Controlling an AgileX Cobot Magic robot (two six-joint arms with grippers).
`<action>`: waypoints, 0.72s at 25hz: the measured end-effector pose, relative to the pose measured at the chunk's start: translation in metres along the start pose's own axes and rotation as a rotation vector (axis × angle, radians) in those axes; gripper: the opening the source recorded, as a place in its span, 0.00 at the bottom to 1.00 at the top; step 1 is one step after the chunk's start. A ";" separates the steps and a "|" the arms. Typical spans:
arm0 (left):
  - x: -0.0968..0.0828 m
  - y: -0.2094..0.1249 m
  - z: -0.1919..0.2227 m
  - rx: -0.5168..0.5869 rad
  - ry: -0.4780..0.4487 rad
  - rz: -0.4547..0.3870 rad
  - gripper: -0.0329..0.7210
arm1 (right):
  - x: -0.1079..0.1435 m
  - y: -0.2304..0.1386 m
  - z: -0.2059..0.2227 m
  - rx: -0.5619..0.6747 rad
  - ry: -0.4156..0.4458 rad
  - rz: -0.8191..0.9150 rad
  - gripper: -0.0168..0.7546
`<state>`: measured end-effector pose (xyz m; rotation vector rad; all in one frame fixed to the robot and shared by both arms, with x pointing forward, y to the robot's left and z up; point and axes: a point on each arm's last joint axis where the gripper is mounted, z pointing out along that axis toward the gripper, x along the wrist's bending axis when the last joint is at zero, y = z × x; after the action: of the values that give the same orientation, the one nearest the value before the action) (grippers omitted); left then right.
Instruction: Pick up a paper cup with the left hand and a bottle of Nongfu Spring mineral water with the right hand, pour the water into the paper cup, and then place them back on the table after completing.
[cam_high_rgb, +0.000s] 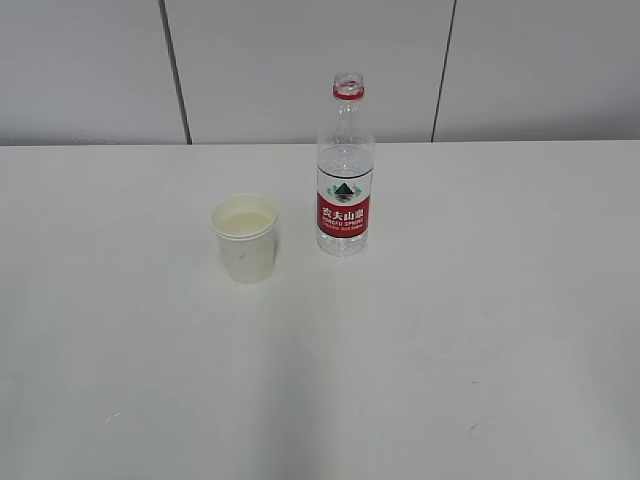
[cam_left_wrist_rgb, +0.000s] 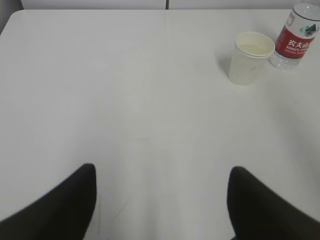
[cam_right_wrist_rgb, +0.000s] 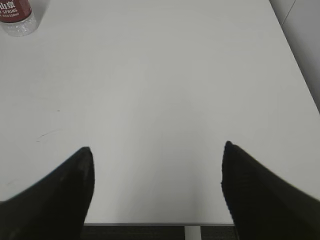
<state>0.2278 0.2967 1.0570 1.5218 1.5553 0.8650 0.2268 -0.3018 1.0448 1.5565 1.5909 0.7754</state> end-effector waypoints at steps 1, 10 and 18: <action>0.000 0.000 0.000 0.000 0.000 0.000 0.71 | 0.000 0.000 0.000 0.000 0.000 0.000 0.78; 0.000 0.000 0.000 0.000 0.000 0.000 0.71 | 0.000 0.000 0.000 0.000 -0.001 -0.001 0.78; 0.000 0.000 0.000 0.000 0.000 0.000 0.71 | 0.000 0.000 0.000 0.000 -0.001 -0.001 0.78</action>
<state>0.2278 0.2967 1.0570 1.5218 1.5553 0.8650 0.2268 -0.3019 1.0448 1.5562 1.5903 0.7737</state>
